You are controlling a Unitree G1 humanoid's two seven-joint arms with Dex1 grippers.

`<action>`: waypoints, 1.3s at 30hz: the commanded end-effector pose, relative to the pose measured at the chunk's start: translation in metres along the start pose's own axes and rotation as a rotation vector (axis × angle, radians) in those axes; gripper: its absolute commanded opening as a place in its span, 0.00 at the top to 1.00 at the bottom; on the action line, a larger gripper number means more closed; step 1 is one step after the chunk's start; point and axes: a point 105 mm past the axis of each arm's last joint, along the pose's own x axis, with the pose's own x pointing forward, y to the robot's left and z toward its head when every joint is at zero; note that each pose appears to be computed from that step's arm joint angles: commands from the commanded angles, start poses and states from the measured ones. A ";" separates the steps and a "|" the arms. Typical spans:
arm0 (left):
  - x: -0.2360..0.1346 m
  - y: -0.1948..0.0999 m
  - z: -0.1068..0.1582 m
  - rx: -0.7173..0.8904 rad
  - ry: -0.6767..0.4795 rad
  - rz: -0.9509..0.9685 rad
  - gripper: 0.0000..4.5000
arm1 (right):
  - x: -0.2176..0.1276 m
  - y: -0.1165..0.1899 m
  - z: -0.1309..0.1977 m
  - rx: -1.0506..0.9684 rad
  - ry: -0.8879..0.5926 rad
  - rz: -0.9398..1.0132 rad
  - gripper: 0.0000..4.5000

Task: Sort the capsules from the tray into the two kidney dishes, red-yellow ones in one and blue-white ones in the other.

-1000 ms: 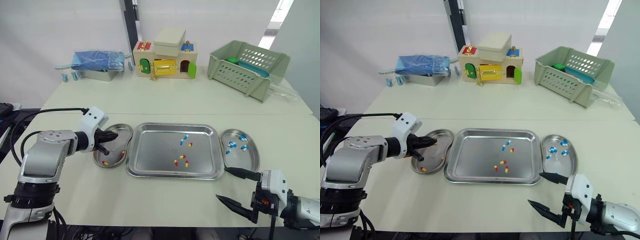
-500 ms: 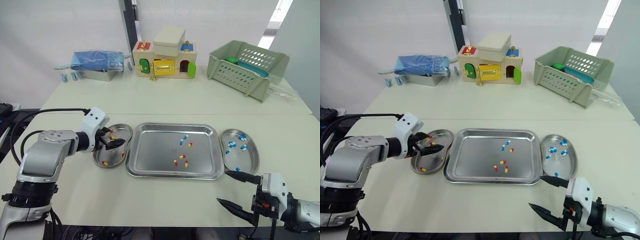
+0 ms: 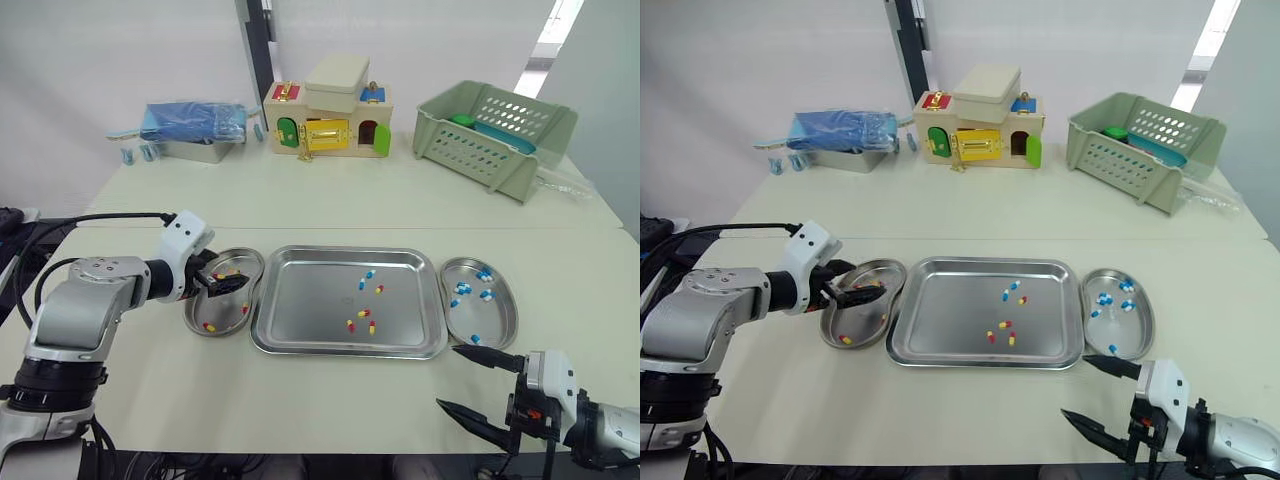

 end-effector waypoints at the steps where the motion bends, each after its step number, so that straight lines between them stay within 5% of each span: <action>1: -0.021 -0.004 0.024 0.082 -0.128 -0.082 0.01 | -0.002 0.001 0.004 -0.021 -0.021 -0.002 0.00; 12: -0.039 0.004 0.041 0.244 -0.217 -0.235 0.01 | -0.002 0.002 0.004 -0.020 -0.019 -0.017 0.00; 21: -0.016 -0.054 0.048 0.489 -0.159 -0.640 0.01 | -0.003 0.007 0.002 -0.001 -0.016 -0.029 0.00; 36: 0.052 -0.125 0.054 0.753 -0.189 -0.993 0.01 | -0.002 0.015 0.002 0.023 -0.025 -0.084 0.00; 39: 0.066 -0.132 0.051 0.791 -0.177 -1.026 0.13 | -0.002 0.016 0.001 0.024 -0.025 -0.088 0.00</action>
